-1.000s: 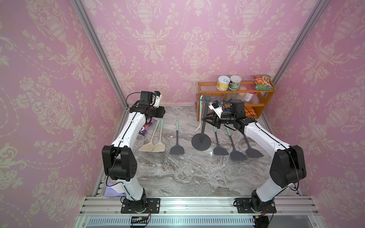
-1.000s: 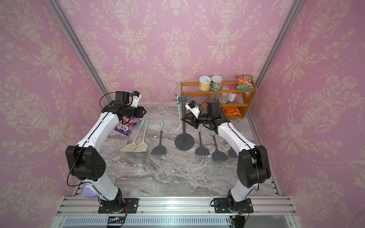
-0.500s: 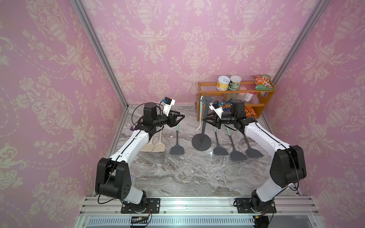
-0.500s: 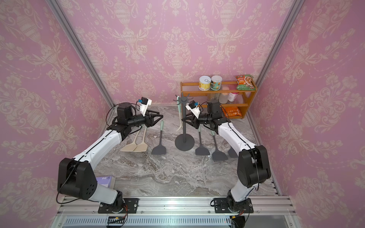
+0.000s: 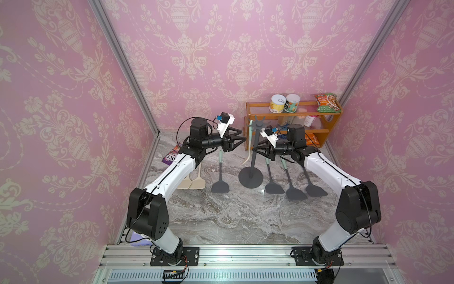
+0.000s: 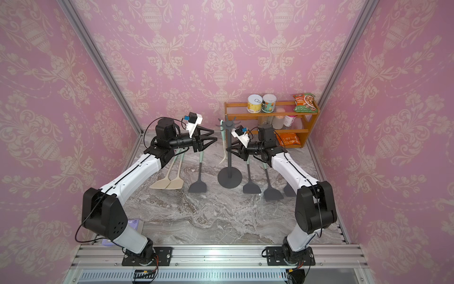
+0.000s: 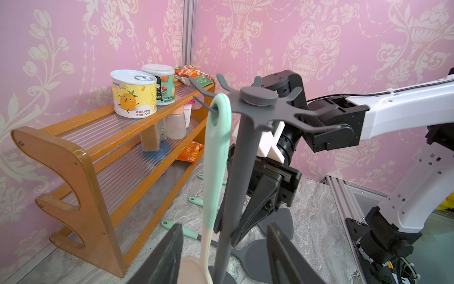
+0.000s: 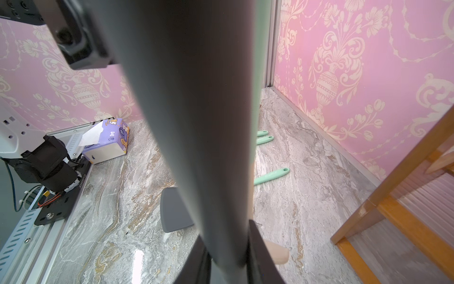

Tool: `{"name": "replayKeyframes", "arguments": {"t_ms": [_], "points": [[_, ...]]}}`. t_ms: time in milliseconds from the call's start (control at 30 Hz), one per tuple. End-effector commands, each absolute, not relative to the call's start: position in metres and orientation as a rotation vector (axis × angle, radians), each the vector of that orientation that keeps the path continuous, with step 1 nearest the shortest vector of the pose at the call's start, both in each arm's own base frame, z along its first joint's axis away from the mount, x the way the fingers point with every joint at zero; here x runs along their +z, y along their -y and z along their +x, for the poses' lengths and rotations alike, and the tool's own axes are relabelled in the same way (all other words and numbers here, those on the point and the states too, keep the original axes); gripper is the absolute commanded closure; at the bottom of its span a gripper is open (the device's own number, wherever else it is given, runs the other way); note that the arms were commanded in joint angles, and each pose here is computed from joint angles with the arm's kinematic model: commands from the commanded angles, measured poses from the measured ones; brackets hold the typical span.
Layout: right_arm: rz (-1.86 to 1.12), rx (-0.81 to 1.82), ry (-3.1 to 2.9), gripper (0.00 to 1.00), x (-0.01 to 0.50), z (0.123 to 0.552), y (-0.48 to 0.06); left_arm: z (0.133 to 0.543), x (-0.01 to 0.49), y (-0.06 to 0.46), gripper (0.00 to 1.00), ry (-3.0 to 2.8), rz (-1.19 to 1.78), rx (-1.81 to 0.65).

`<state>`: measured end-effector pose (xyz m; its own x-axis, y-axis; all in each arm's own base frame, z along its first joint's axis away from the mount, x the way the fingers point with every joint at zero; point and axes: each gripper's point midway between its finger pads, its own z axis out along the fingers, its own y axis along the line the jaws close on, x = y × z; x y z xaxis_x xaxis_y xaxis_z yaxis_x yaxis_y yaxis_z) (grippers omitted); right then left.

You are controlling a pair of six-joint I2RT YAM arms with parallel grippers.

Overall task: Take the spatula off the kitchen utensil rack
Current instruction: Take off the spatula from the rack.

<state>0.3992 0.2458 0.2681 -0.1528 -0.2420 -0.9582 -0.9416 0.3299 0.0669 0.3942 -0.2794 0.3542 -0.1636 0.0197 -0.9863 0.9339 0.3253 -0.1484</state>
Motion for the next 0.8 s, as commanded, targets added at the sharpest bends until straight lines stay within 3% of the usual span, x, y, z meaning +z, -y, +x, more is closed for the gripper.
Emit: {"name": "replayKeyframes", "arguments": {"t_ms": [0,767], "points": [[-1.01,1.078,-1.868,1.0,0.224,0.377,-0.241,0.4,0.36,0.289,0.43,-1.438,0.956,-1.04],[-1.01,1.082,-1.875,1.0,0.222,0.379,-0.242,0.418,0.357,0.325,0.47,-1.376,0.981,-1.162]]}}
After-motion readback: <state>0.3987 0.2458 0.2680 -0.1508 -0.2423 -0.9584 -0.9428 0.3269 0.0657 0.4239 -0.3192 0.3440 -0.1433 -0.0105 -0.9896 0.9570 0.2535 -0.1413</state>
